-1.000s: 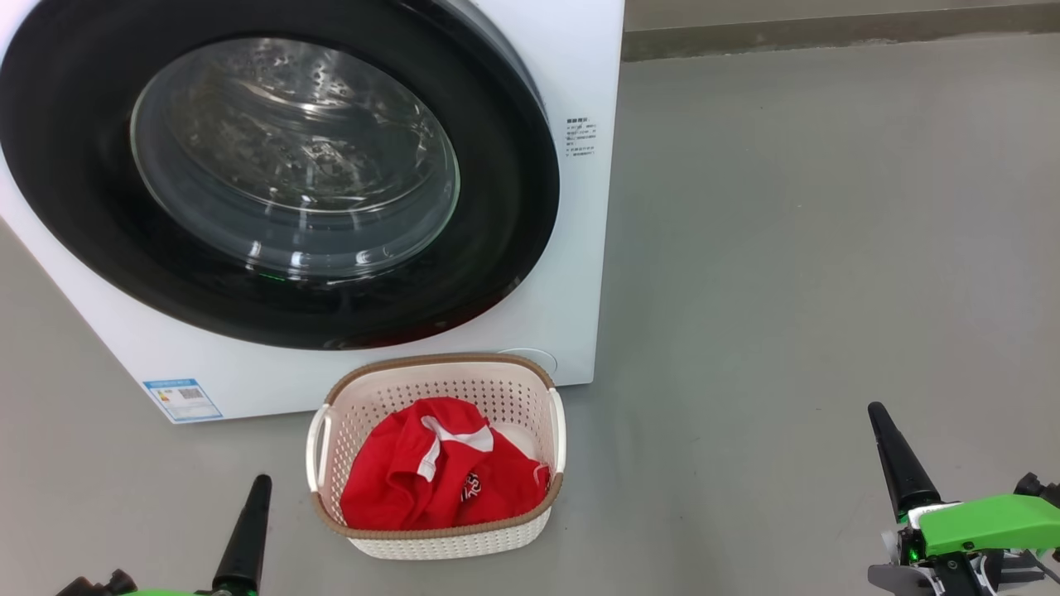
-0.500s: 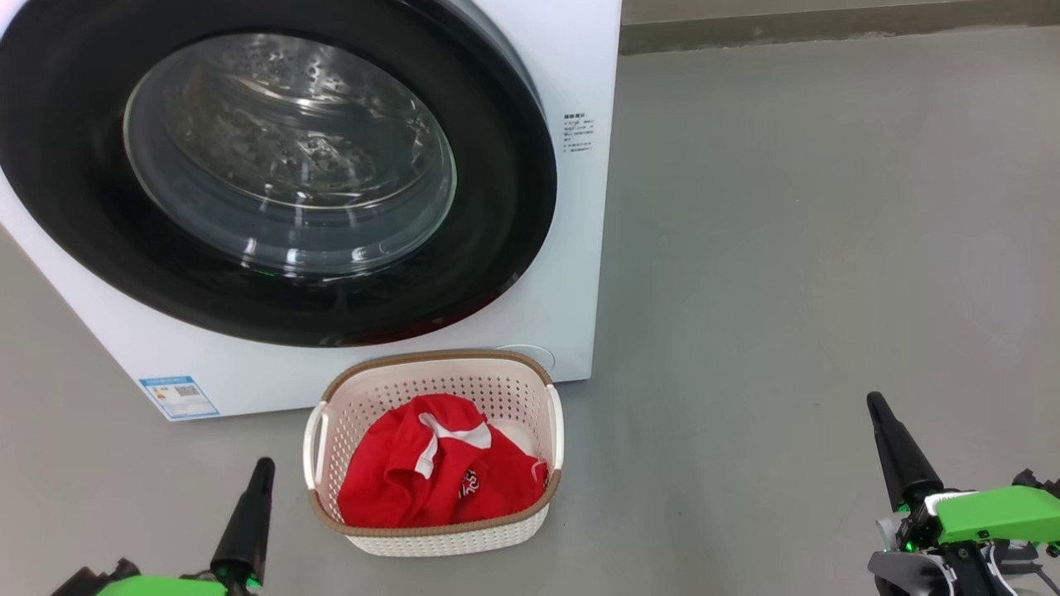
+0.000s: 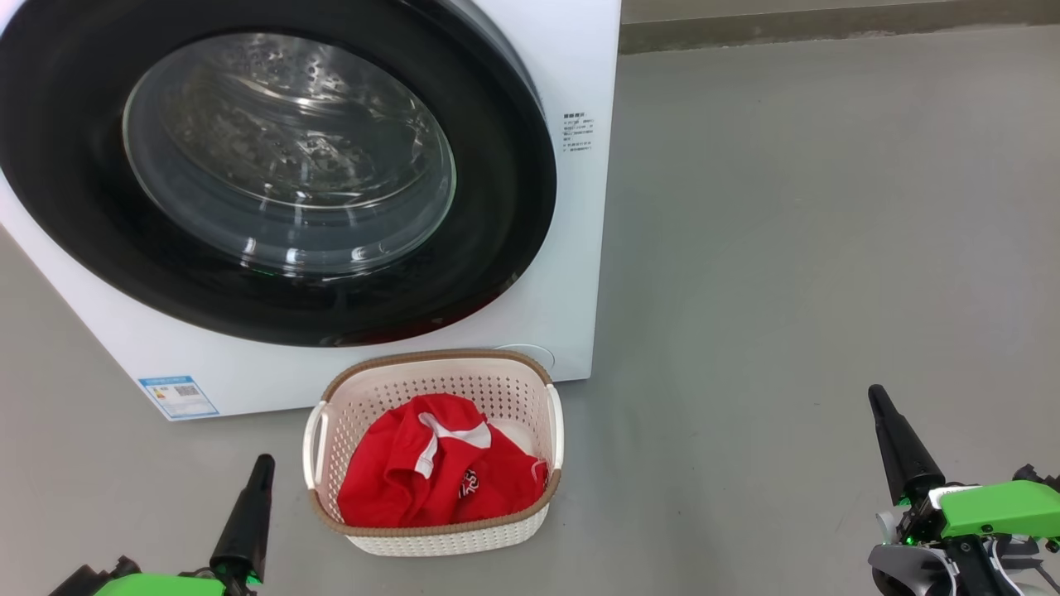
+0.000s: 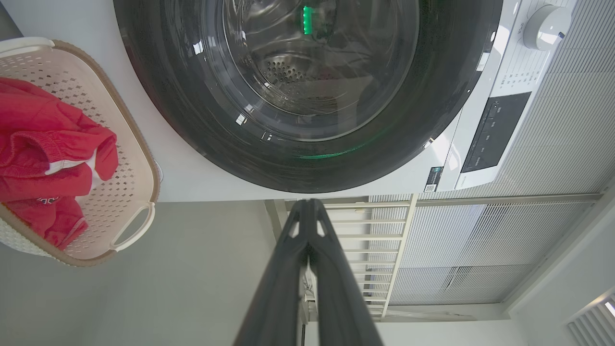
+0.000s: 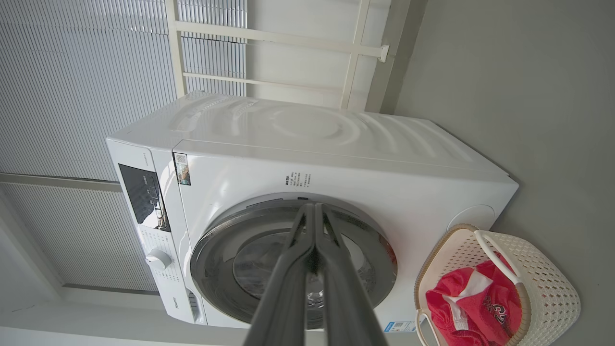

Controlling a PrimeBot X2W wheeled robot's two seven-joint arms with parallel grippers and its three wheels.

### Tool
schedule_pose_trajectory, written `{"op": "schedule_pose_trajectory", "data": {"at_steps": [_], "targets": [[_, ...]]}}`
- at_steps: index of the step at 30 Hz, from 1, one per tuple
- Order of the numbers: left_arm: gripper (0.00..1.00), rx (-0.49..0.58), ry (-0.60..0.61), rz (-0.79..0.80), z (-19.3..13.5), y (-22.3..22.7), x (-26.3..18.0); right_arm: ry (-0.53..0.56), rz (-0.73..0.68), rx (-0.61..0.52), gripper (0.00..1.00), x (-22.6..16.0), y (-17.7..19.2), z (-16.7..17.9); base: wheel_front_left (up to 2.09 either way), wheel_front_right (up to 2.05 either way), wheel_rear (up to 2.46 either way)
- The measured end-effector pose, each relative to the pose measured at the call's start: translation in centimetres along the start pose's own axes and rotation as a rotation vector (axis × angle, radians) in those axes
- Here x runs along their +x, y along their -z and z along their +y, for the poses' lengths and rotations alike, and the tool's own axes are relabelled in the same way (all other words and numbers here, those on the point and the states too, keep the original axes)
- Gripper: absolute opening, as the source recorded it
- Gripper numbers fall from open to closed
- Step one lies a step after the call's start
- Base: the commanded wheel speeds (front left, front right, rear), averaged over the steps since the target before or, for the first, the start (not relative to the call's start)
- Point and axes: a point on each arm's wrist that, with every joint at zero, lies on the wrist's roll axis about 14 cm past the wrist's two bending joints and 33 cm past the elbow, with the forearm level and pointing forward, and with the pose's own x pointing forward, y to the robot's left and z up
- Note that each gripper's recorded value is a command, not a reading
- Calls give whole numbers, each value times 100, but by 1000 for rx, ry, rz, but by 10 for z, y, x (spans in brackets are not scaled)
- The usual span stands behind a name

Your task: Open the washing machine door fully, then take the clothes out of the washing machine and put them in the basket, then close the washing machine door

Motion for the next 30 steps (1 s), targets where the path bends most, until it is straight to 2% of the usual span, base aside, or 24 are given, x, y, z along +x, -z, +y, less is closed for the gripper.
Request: {"op": "schedule_pose_trajectory", "data": {"at_steps": [30], "targets": [[0, 0, 0, 1, 0, 0, 0, 0, 0, 0, 0, 0, 0, 0, 0, 0, 0]]}}
